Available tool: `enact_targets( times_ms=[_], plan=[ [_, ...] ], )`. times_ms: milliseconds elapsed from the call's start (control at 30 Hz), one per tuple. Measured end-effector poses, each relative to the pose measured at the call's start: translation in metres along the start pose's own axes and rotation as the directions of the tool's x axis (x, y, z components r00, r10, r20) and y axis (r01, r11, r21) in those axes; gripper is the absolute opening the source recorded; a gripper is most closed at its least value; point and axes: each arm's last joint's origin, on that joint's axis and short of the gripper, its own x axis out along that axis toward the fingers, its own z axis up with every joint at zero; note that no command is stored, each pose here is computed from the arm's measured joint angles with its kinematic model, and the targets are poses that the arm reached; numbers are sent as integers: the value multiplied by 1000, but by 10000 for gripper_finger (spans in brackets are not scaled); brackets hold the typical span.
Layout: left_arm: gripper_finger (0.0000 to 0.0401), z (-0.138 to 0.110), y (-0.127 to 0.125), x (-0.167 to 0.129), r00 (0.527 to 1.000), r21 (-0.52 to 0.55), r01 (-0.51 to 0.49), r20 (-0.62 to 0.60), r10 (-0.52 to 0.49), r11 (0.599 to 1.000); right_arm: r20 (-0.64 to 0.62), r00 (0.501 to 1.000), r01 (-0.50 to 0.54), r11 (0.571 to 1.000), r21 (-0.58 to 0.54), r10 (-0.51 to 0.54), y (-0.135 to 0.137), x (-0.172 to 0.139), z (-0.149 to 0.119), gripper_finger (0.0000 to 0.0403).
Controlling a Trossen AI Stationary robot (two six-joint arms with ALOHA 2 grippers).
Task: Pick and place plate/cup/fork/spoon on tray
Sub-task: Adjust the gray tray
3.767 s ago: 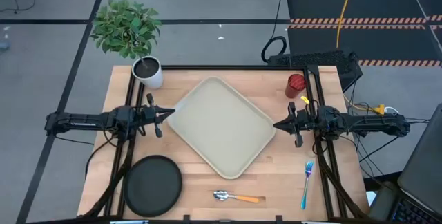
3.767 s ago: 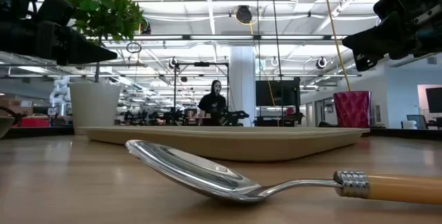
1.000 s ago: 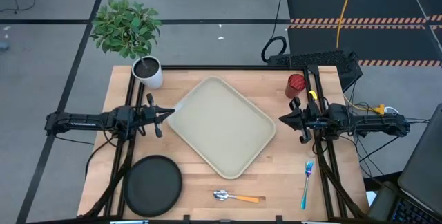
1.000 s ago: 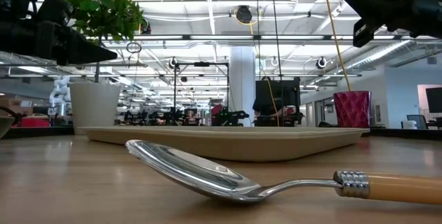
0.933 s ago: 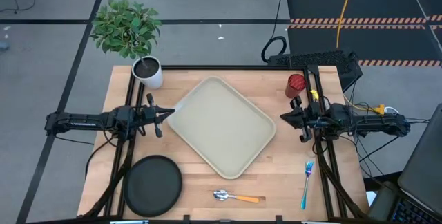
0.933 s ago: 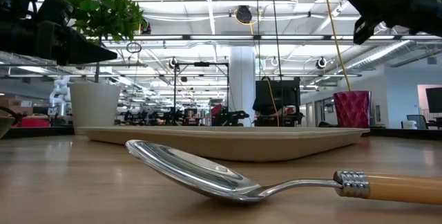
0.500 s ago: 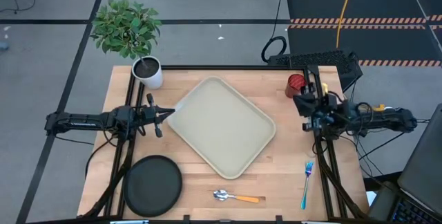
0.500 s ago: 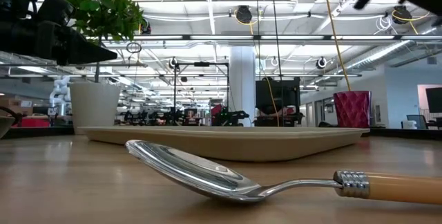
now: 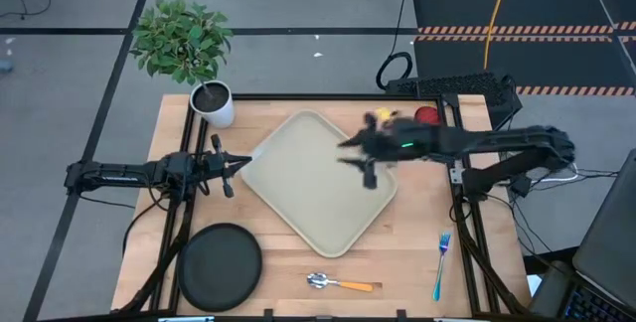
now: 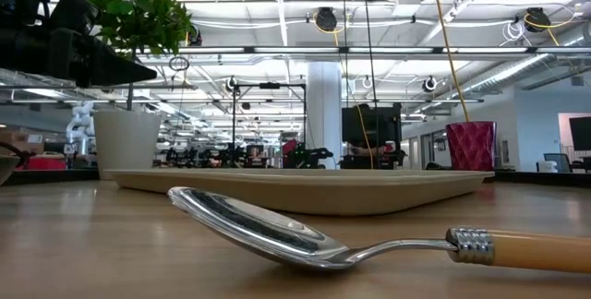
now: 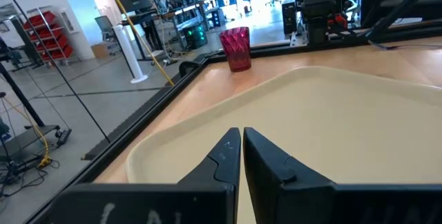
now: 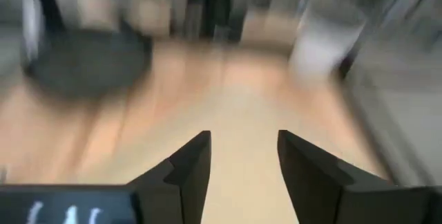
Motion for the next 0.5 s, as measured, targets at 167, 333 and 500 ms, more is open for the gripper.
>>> enact_targets(
  times_ms=[167,333,500],
  plan=[
    [24,0,0,0,1000,0,0,1,0,1000,-369,928,-78,996,-35,59,16,34,-38,165],
    [24,0,0,0,1000,0,0,1,0,1000,-596,802,-114,988,-106,29,35,44,-79,161],
    [24,0,0,0,1000,0,0,1,0,1000,-645,764,-156,975,-161,16,55,40,-97,161]
  ],
)
